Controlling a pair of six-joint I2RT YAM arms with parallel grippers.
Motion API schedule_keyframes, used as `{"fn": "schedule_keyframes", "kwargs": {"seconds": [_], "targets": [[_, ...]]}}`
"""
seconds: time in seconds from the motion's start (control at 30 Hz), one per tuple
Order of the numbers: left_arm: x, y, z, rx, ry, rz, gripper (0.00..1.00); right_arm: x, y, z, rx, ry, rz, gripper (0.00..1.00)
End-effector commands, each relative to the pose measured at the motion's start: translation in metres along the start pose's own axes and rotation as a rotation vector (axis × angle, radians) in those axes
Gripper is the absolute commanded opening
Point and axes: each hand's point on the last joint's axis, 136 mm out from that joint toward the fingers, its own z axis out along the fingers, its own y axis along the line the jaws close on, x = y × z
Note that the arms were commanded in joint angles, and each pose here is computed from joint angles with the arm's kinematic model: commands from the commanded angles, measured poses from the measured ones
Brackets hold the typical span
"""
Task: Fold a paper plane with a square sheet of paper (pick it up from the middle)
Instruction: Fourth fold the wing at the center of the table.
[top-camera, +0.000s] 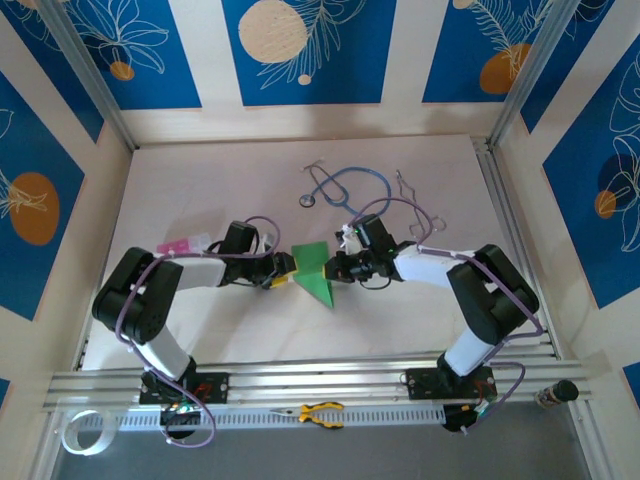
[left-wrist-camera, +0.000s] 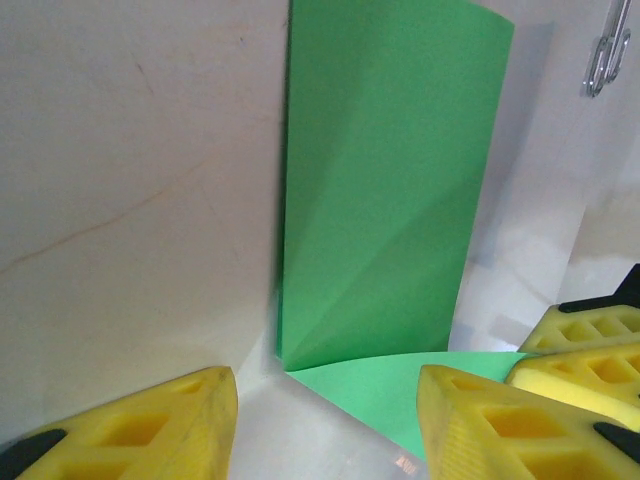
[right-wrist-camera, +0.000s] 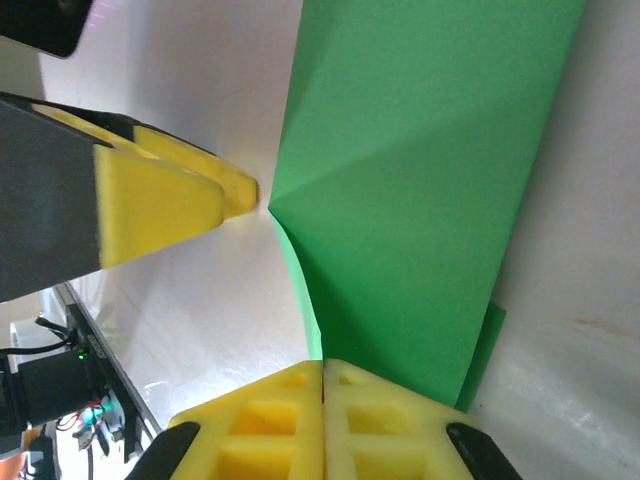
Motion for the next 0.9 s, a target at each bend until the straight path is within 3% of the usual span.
{"fn": "schedule_keyframes", "kwargs": {"seconds": [0.0, 0.3, 0.87], "targets": [[-0.011, -0.012, 0.005, 0.049, -0.011, 0.02, 0.51, -0.003, 0.012, -0.008, -0.072, -0.017, -0.004, 0.07], [-0.014, -0.019, 0.005, 0.08, -0.013, 0.021, 0.5, -0.003, 0.014, -0.013, -0.116, -0.022, 0.002, 0.06], [-0.021, -0.028, 0.015, 0.146, -0.005, -0.004, 0.4, -0.001, 0.013, -0.013, -0.125, -0.02, 0.008, 0.06]]}}
